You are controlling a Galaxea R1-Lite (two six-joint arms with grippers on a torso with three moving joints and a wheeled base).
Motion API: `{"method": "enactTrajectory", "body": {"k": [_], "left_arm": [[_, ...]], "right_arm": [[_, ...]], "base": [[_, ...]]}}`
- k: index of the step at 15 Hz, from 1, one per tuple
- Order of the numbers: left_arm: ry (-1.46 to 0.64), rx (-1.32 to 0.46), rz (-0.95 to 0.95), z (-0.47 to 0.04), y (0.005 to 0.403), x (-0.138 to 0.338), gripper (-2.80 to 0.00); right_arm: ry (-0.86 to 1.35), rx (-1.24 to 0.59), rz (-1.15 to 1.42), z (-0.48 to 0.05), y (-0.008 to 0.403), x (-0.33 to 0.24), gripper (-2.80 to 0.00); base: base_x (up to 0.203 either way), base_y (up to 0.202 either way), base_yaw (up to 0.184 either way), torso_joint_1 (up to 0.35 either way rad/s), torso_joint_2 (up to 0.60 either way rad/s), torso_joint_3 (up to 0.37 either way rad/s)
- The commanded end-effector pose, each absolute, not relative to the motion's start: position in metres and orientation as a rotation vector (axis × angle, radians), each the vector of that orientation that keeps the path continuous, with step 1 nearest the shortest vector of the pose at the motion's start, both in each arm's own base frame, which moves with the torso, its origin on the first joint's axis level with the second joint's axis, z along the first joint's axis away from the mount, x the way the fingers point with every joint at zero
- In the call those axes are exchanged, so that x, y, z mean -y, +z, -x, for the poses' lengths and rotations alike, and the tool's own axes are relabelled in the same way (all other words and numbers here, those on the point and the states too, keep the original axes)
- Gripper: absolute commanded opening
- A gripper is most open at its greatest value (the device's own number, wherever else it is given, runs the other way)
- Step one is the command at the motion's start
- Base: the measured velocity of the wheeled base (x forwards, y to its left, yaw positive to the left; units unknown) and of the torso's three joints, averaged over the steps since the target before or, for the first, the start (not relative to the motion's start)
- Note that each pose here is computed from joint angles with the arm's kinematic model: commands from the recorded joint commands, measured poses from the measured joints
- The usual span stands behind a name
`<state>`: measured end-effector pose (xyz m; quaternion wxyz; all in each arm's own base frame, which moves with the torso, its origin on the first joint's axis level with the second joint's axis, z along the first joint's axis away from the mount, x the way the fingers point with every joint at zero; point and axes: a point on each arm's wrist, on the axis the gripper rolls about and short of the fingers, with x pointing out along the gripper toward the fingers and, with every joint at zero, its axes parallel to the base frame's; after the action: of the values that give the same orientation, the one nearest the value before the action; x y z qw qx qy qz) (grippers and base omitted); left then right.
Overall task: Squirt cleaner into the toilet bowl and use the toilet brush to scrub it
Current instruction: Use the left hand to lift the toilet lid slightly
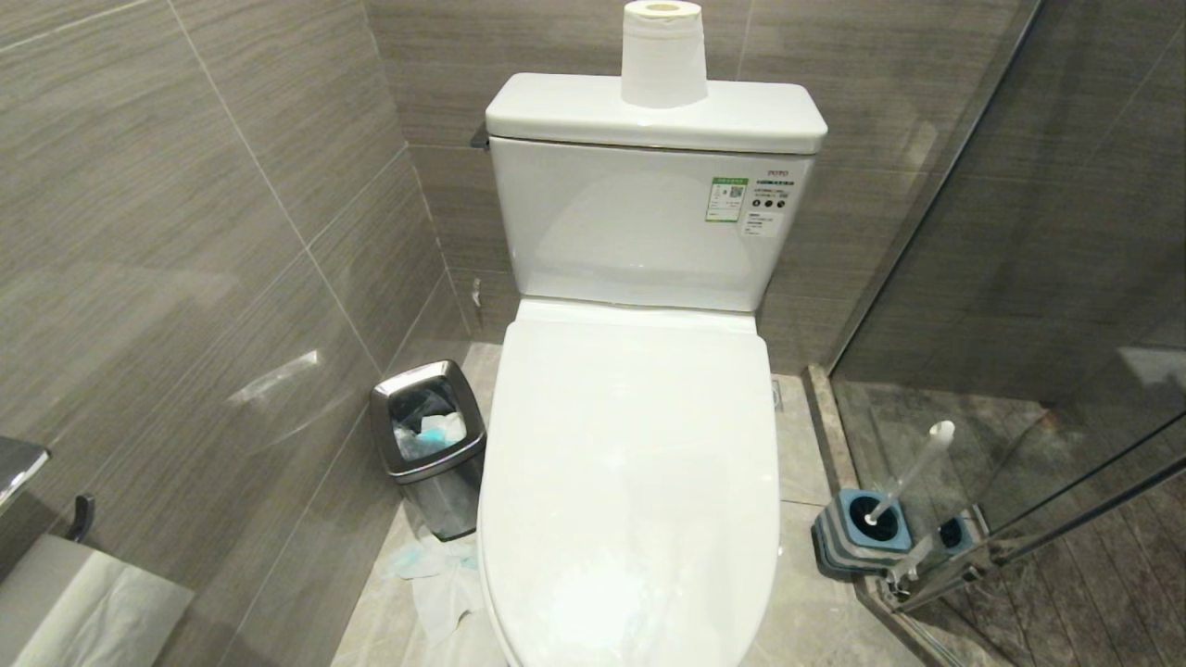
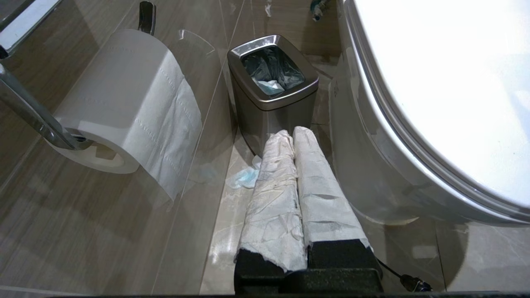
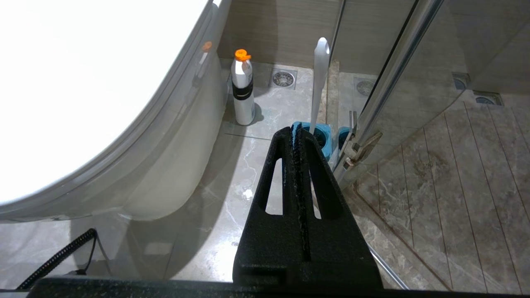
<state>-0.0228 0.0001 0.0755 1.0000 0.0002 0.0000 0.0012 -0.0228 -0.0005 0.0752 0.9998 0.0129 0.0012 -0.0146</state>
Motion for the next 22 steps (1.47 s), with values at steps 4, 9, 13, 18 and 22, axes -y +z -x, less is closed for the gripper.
{"method": "enactTrajectory", "body": {"k": [4, 9, 13, 18, 22], "left_arm": [[0.003, -0.002, -0.001, 0.023, 0.075, 0.0, -2.8], [0.003, -0.003, -0.009, 0.023, 0.075, 0.0, -2.8], [-0.011, 0.004, -0.059, 0.023, 0.077, 0.0, -2.8], [-0.092, 0.072, -0.1, 0.03, 0.098, 0.002, -2.8], [-0.15, 0.086, -0.12, 0.035, 0.131, 0.003, -2.8]], "right_arm": [[-0.029, -0.004, -0.026, 0.023, 0.075, 0.001, -2.8], [-0.029, -0.004, -0.026, 0.023, 0.075, 0.001, -2.8], [-0.029, -0.004, -0.026, 0.023, 0.075, 0.001, -2.8], [-0.029, -0.004, -0.026, 0.023, 0.075, 0.001, -2.8], [-0.029, -0.005, -0.026, 0.023, 0.075, 0.001, -2.8]], "base": [[0.0, 0.0, 0.0, 0.0, 0.0, 0.0], [0.0, 0.0, 0.0, 0.0, 0.0, 0.0], [0.0, 0.0, 0.0, 0.0, 0.0, 0.0], [0.0, 0.0, 0.0, 0.0, 0.0, 0.0], [0.0, 0.0, 0.0, 0.0, 0.0, 0.0]]}}
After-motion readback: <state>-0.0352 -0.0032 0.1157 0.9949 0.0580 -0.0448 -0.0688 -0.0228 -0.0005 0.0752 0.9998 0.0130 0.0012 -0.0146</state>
